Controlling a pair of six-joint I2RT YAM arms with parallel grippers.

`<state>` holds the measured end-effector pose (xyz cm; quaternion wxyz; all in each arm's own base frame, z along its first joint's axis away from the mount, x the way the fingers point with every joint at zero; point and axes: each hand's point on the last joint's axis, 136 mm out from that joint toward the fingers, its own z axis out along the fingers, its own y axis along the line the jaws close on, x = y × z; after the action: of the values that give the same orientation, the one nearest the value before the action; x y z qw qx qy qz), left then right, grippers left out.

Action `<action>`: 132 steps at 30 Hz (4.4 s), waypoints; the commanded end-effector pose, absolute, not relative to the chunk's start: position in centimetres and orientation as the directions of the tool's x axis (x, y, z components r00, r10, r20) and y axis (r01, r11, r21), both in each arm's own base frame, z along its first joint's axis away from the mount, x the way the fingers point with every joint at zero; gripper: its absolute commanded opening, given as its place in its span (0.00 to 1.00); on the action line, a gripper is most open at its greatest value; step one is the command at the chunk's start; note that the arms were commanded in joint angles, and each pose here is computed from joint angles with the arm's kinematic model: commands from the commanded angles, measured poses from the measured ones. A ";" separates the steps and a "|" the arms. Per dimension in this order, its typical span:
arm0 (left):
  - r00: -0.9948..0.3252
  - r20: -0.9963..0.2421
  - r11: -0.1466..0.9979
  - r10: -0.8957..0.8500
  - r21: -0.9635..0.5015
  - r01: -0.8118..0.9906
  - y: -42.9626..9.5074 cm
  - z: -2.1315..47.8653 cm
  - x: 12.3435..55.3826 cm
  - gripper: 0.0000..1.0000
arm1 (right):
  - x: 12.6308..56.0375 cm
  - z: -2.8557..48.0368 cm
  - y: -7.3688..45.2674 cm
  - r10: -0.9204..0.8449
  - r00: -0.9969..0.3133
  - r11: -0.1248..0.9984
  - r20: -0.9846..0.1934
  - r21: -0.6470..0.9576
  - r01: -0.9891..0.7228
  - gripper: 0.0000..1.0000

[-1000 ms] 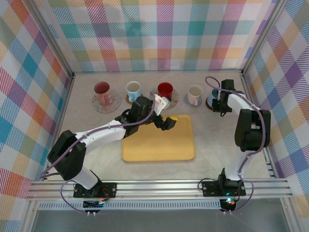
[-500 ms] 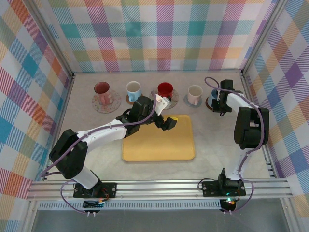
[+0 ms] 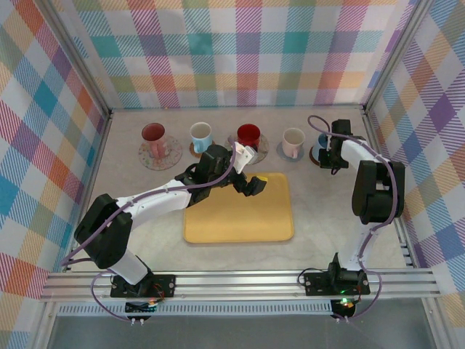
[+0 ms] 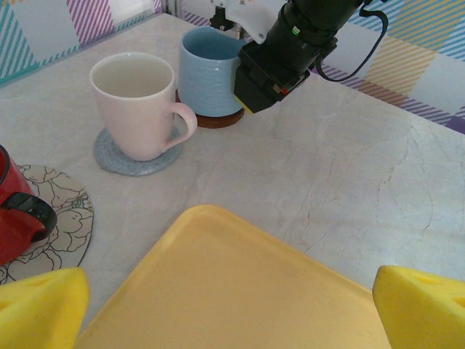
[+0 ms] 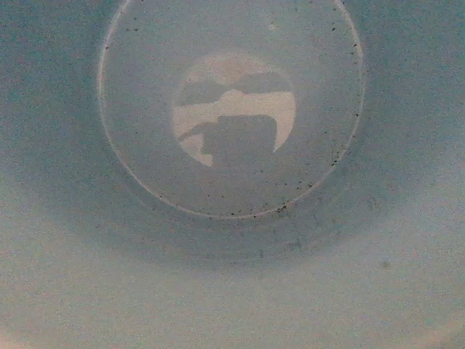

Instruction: Place the cup by the coaster

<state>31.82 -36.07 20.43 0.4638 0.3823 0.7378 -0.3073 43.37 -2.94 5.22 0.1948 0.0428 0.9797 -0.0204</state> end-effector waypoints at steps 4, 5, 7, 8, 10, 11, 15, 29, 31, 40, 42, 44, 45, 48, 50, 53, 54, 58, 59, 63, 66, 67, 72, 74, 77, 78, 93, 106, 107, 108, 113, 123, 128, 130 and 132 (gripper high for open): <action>-0.264 -0.929 0.506 0.261 -0.101 0.856 -36.8 21.6 31.8 1.00 | 46.1 7.5 -2.8 0.090 -0.876 0.995 -0.474 0.015 0.094 0.17; -0.265 -0.928 0.508 0.261 -0.101 0.855 -36.8 21.6 31.8 1.00 | 46.1 7.5 -2.7 0.090 -0.876 0.996 -0.475 0.019 0.092 0.17; -0.265 -0.928 0.507 0.261 -0.101 0.856 -36.8 21.6 31.8 1.00 | 46.1 7.4 -2.6 0.093 -0.876 0.995 -0.473 0.023 0.094 0.18; -0.264 -0.929 0.508 0.260 -0.101 0.855 -36.8 21.7 31.8 1.00 | 46.1 7.4 -2.7 0.095 -0.876 0.995 -0.472 0.021 0.096 0.18; -0.264 -0.929 0.508 0.259 -0.101 0.855 -36.8 21.7 31.7 1.00 | 46.1 7.4 -2.8 0.097 -0.878 0.995 -0.468 0.016 0.101 0.18; -0.263 -0.929 0.508 0.259 -0.101 0.855 -36.8 21.8 31.7 1.00 | 46.0 7.3 -2.8 0.096 -0.880 0.995 -0.464 0.015 0.101 0.19; -0.266 -0.928 0.510 0.261 -0.102 0.854 -36.7 21.6 31.7 1.00 | 45.8 7.2 -2.9 0.094 -0.883 0.995 -0.459 0.008 0.101 0.21; -0.265 -0.931 0.500 0.253 -0.109 0.859 -37.1 21.8 31.6 1.00 | 45.2 7.7 -2.8 0.115 -0.884 0.993 -0.453 0.022 0.118 0.33; -0.266 -0.930 0.499 0.255 -0.109 0.860 -37.1 21.7 31.6 1.00 | 45.1 7.9 -2.7 0.118 -0.884 0.993 -0.453 0.027 0.118 0.36; -0.257 -0.935 0.499 0.246 -0.105 0.860 -37.1 22.5 31.4 1.00 | 44.1 10.0 -2.4 0.139 -0.868 0.990 -0.477 0.051 0.131 0.54; -0.242 -0.941 0.498 0.238 -0.096 0.862 -37.1 23.4 31.1 1.00 | 43.7 10.8 -2.1 0.146 -0.860 0.989 -0.489 0.067 0.130 0.63; -0.229 -0.946 0.509 0.229 -0.084 0.856 -37.0 24.1 31.0 1.00 | 43.3 11.6 -1.9 0.157 -0.849 0.988 -0.505 0.085 0.132 0.70; -0.222 -0.949 0.520 0.223 -0.077 0.851 -36.9 24.5 31.0 1.00 | 43.1 12.2 -1.7 0.159 -0.842 0.987 -0.515 0.097 0.127 0.73; -0.204 -0.957 0.556 0.205 -0.058 0.829 -36.2 25.6 31.4 1.00 | 42.5 13.7 -0.9 0.171 -0.823 0.984 -0.542 0.143 0.110 0.78; -0.192 -0.963 0.576 0.190 -0.049 0.816 -35.8 26.3 31.6 1.00 | 42.2 15.0 -0.5 0.172 -0.805 0.982 -0.568 0.161 0.097 0.83; -0.170 -0.972 0.608 0.162 -0.037 0.793 -35.1 27.5 31.9 1.00 | 41.7 17.3 -0.1 0.181 -0.765 0.980 -0.619 0.179 0.087 0.95; -0.162 -0.976 0.631 0.146 -0.034 0.775 -34.7 28.0 32.2 1.00 | 41.5 18.2 0.1 0.189 -0.745 0.977 -0.639 0.195 0.080 0.98; -0.106 -0.990 0.706 0.090 -0.011 0.708 -32.9 29.9 32.9 1.00 | 40.3 22.1 1.2 0.204 -0.655 0.968 -0.727 0.250 0.023 0.99; -0.093 -0.992 0.723 0.084 -0.004 0.691 -32.4 30.3 33.0 1.00 | 40.0 22.9 1.4 0.208 -0.630 0.965 -0.748 0.260 0.010 0.99; -0.046 -0.996 0.784 0.076 0.031 0.620 -30.2 31.6 33.2 1.00 | 38.2 26.7 3.3 0.227 -0.506 0.939 -0.832 0.324 -0.112 0.99; -0.010 -0.997 0.812 0.079 0.058 0.581 -28.7 32.4 32.9 1.00 | 36.7 29.0 4.5 0.239 -0.412 0.919 -0.879 0.342 -0.196 0.99; 0.001 -0.997 0.825 0.072 0.060 0.562 -28.0 32.7 32.7 1.00 | 36.2 29.7 4.8 0.234 -0.382 0.918 -0.894 0.333 -0.216 0.99; 0.041 -0.998 0.901 0.055 0.067 0.428 -23.9 33.4 32.2 1.00 | 33.8 30.6 5.2 0.202 -0.288 0.924 -0.936 0.280 -0.261 0.99; 0.035 -0.995 0.922 0.090 0.097 0.374 -22.4 33.1 32.1 1.00 | 33.1 30.0 5.3 0.187 -0.276 0.927 -0.943 0.262 -0.269 0.99; -0.008 -0.986 0.937 0.168 0.157 0.312 -20.7 31.9 32.1 1.00 | 32.1 28.8 5.3 0.190 -0.281 0.927 -0.941 0.267 -0.265 0.99; -0.021 -0.983 0.942 0.181 0.167 0.291 -20.1 31.5 32.0 1.00 | 31.7 28.6 5.4 0.196 -0.280 0.923 -0.940 0.273 -0.270 0.99; -0.182 -0.975 0.986 0.127 0.144 -0.081 -9.5 24.2 30.5 1.00 | 29.2 22.3 4.1 0.196 -0.238 0.948 -0.951 0.246 -0.200 0.99; -0.256 -0.965 0.957 0.052 0.121 -0.262 -3.5 17.9 30.7 1.00 | 29.7 16.9 1.8 0.215 -0.203 0.970 -0.955 0.232 -0.066 0.99; -0.252 -0.966 0.954 0.060 0.129 -0.270 -3.2 17.8 30.9 1.00 | 29.8 16.5 1.7 0.214 -0.207 0.971 -0.955 0.231 -0.062 0.99; -0.255 -0.965 0.950 0.062 0.136 -0.282 -2.9 17.7 31.1 1.00 | 29.8 16.2 1.7 0.211 -0.211 0.971 -0.954 0.228 -0.064 0.99; -0.323 -0.941 0.935 0.102 0.202 -0.293 -2.1 15.5 31.7 1.00 | 30.3 15.0 1.9 0.177 -0.237 0.977 -0.955 0.199 -0.074 0.99; -0.325 -0.942 0.948 0.083 0.174 -0.265 -1.2 13.5 33.1 1.00 | 31.4 14.5 1.5 0.089 -0.238 0.991 -0.967 0.110 -0.076 0.99; -0.318 -0.947 0.949 0.048 0.142 -0.280 -0.8 12.9 33.8 1.00 | 32.1 14.0 1.4 0.091 -0.247 0.992 -0.965 0.111 -0.068 0.99; -0.310 -0.950 0.954 0.037 0.126 -0.272 -1.0 12.7 34.1 1.00 | 32.5 14.3 1.5 0.093 -0.232 0.991 -0.968 0.113 -0.071 0.99; -0.306 -0.951 0.954 0.035 0.122 -0.272 -1.1 12.6 34.4 1.00 | 32.8 14.0 1.4 0.093 -0.232 0.991 -0.968 0.112 -0.070 0.99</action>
<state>33.55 -0.86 11.50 0.5560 -0.0567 0.8146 0.1554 31.67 1.36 11.58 0.5810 0.0171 0.8107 0.0701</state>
